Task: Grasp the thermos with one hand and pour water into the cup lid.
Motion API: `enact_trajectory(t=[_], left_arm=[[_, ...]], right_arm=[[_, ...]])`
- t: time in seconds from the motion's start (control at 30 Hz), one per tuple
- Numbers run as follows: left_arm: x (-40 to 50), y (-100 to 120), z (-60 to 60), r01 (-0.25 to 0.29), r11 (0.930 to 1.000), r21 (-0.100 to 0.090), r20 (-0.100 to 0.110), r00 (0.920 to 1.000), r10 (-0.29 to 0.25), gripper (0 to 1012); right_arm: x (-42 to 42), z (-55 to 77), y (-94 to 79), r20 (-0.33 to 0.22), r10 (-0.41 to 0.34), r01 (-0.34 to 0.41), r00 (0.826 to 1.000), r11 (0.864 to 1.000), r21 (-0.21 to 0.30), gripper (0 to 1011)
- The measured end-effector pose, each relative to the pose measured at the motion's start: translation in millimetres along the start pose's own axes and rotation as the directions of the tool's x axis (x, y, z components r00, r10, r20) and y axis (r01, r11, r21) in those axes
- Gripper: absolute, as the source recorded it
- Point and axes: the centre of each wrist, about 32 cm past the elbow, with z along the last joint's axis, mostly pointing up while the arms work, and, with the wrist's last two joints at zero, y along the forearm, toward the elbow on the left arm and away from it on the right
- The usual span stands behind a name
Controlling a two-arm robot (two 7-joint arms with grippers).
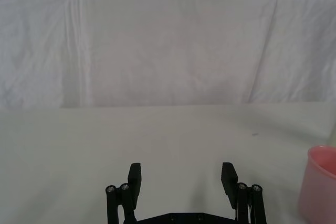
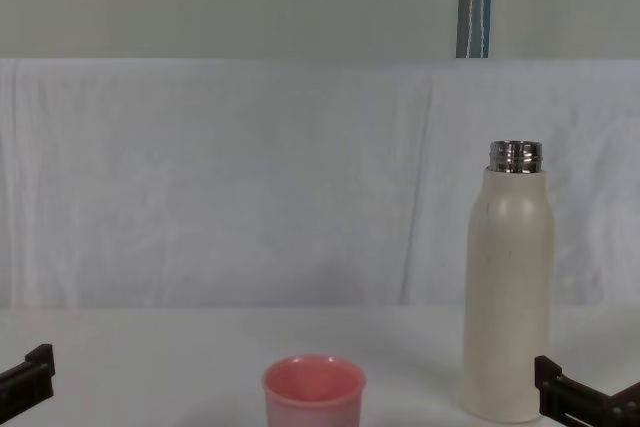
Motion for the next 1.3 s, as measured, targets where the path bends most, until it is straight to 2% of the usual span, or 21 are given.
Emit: enact_trajectory(t=[1.3], left_arm=[[0.0, 0.0, 0.0, 0.0, 1.0, 0.0, 0.0, 1.0, 0.0, 1001]], right_arm=[[0.0, 0.0, 0.0, 0.0, 0.0, 0.0, 1.0, 1.0, 0.0, 1001]])
